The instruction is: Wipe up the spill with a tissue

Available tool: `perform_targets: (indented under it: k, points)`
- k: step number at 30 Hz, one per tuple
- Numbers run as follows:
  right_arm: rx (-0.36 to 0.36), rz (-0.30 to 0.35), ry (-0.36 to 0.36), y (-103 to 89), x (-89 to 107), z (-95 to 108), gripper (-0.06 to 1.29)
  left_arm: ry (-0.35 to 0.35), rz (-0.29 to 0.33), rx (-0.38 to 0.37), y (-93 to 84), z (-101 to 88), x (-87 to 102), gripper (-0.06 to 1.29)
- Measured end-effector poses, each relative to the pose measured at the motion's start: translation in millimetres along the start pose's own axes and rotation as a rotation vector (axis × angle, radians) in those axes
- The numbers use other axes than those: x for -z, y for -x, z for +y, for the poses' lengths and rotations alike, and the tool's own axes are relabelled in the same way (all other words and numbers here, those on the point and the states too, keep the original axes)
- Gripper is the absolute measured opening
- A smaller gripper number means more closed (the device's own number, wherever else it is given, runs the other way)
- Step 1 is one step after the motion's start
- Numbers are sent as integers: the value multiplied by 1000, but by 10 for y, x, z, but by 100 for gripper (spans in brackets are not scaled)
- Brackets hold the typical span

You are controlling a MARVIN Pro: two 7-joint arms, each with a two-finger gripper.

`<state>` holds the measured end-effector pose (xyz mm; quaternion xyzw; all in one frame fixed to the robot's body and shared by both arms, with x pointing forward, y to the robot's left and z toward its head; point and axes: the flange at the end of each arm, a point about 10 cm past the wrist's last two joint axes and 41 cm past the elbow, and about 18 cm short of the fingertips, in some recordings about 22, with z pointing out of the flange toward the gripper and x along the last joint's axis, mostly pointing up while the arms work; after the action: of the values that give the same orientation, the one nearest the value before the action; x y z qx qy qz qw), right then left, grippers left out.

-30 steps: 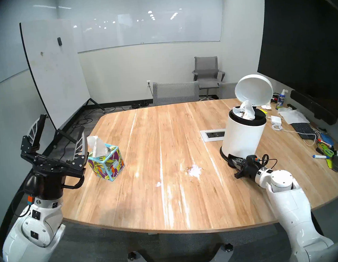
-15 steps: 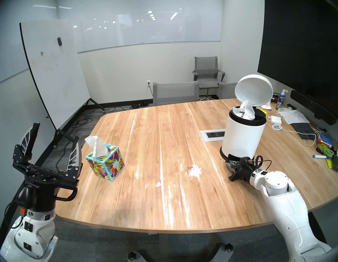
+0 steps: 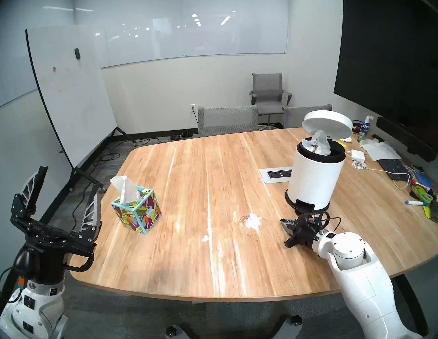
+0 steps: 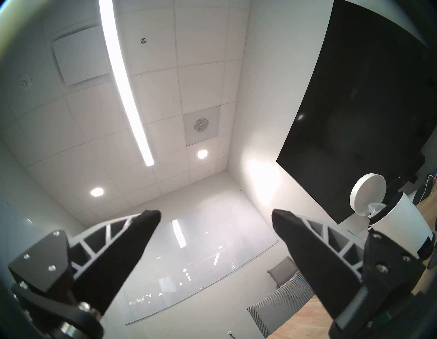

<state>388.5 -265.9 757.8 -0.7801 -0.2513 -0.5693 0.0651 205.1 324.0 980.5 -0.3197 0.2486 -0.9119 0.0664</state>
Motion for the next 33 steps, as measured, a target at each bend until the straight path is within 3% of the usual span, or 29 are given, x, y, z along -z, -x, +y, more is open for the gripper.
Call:
perform_targets:
  k: [13, 33]
  points:
    - [21, 112, 90, -365, 228, 49, -2, 12, -18, 13, -19, -8, 39, 127]
    - [53, 115, 91, -766, 212, -125, -2, 24, -28, 35, -36, -14, 61, 127]
